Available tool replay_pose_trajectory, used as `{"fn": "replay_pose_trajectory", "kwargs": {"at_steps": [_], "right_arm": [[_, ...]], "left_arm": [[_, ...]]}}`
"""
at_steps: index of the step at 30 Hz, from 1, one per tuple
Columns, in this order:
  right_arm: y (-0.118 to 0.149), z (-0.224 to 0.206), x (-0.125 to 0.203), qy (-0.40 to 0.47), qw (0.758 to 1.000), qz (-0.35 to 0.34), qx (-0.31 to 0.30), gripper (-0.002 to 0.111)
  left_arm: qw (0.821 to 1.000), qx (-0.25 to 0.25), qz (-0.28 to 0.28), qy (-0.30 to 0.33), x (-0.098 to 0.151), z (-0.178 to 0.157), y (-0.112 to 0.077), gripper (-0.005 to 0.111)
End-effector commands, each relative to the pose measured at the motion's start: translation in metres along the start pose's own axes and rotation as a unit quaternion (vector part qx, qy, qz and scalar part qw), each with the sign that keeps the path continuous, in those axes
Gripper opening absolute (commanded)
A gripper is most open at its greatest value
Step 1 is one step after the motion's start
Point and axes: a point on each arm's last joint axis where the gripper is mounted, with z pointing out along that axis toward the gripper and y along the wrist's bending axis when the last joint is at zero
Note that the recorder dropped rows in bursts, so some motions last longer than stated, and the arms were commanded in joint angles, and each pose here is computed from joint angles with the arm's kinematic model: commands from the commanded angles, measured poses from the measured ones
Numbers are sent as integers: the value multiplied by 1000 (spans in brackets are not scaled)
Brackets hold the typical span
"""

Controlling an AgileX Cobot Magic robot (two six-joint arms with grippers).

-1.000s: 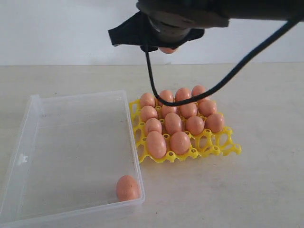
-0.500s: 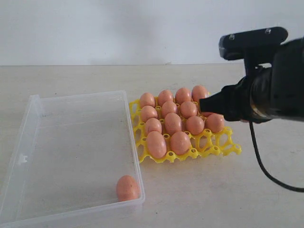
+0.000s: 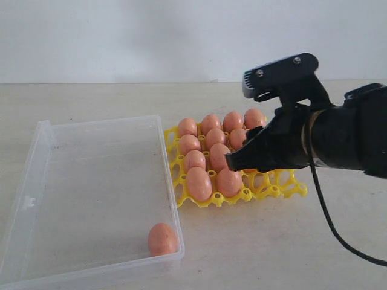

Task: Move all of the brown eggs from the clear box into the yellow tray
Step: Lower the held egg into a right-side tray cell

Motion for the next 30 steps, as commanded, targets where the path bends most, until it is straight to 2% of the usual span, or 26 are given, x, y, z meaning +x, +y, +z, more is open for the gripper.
{"fn": "replay_pose_trajectory", "kwargs": {"at_steps": [1, 4, 5, 7, 12, 18, 23, 26, 30], "right_arm": [[-24, 5, 17, 33, 994, 99, 20, 0], [-20, 6, 22, 37, 995, 87, -15, -1], [-14, 6, 23, 27, 996, 65, -51, -1], [-7, 6, 24, 1, 994, 64, -92, -1], [-5, 6, 36, -35, 992, 48, -110, -1], [-9, 5, 48, -80, 992, 13, -94, -1], [-9, 4, 45, -113, 989, -45, -86, -1], [-11, 5, 43, -129, 988, -40, -77, -1], [-17, 15, 45, -130, 991, 7, -42, -1]], "left_arm": [[1000, 3, -2, -3, -1, 0, 0, -4], [1000, 3, -2, -3, -1, 0, 0, -4], [1000, 3, -2, -3, -1, 0, 0, -4], [1000, 3, -2, -3, -1, 0, 0, -4], [1000, 3, -2, -3, -1, 0, 0, -4], [1000, 3, -2, -3, -1, 0, 0, -4], [1000, 3, -2, -3, -1, 0, 0, -4], [1000, 3, -2, -3, -1, 0, 0, -4], [1000, 3, -2, -3, -1, 0, 0, -4]]}}
